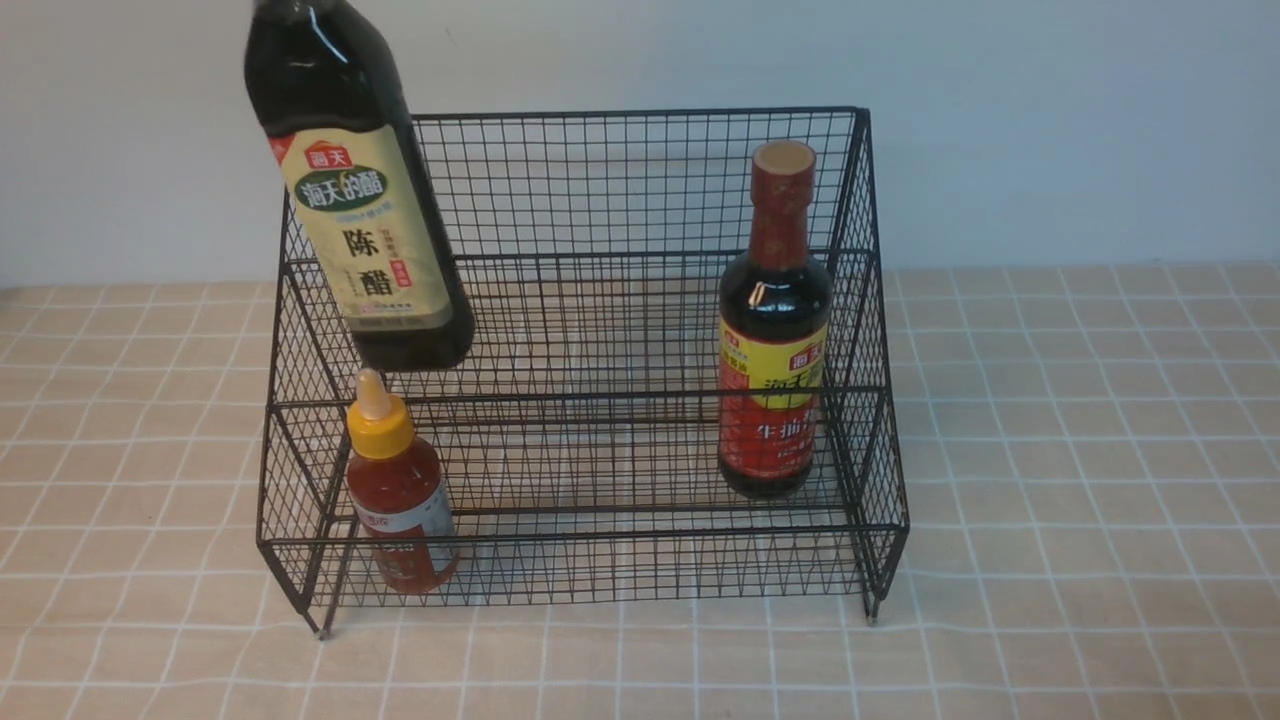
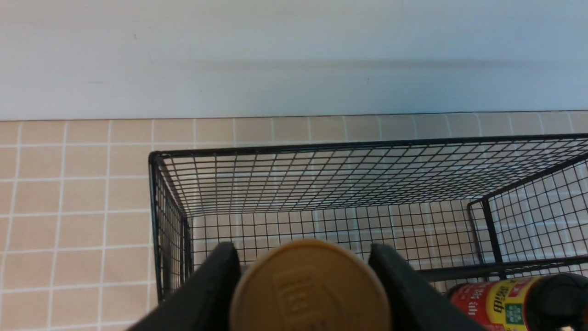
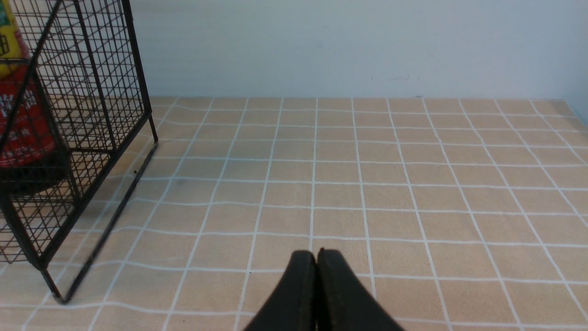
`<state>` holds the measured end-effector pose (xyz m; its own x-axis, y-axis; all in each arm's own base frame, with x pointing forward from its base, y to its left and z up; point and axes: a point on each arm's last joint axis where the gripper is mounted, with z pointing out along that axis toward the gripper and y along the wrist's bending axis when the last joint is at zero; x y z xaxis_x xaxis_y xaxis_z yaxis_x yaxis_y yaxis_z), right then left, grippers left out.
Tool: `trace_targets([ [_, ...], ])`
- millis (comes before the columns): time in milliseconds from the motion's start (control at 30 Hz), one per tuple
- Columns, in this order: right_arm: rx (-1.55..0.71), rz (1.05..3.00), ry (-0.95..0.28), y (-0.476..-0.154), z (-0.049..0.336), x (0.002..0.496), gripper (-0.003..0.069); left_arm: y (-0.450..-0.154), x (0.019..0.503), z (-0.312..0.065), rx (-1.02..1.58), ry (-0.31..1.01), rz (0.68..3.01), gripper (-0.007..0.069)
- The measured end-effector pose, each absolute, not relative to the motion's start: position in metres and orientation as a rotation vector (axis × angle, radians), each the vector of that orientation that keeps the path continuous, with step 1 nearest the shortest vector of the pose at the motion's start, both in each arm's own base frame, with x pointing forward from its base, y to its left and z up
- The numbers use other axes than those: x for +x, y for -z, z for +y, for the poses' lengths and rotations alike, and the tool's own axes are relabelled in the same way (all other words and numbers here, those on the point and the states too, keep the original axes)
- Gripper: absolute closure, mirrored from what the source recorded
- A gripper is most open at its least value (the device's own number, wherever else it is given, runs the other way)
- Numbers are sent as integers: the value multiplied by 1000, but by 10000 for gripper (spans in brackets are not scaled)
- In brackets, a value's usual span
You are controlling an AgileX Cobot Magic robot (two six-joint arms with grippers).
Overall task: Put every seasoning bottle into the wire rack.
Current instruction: Use the left arm to put the condiment bottle back on the shelf
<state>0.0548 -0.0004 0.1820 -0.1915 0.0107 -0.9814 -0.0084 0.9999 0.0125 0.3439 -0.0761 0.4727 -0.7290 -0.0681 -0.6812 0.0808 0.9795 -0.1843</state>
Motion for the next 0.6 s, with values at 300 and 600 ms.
trace_targets([
  [300, 2, 1763, -17, -182, 0, 55, 673, -447, 348, -83, 7, 202, 2461, 310],
  [600, 2, 1763, -17, -182, 0, 55, 673, -426, 352, -82, -10, 169, 2536, 310],
])
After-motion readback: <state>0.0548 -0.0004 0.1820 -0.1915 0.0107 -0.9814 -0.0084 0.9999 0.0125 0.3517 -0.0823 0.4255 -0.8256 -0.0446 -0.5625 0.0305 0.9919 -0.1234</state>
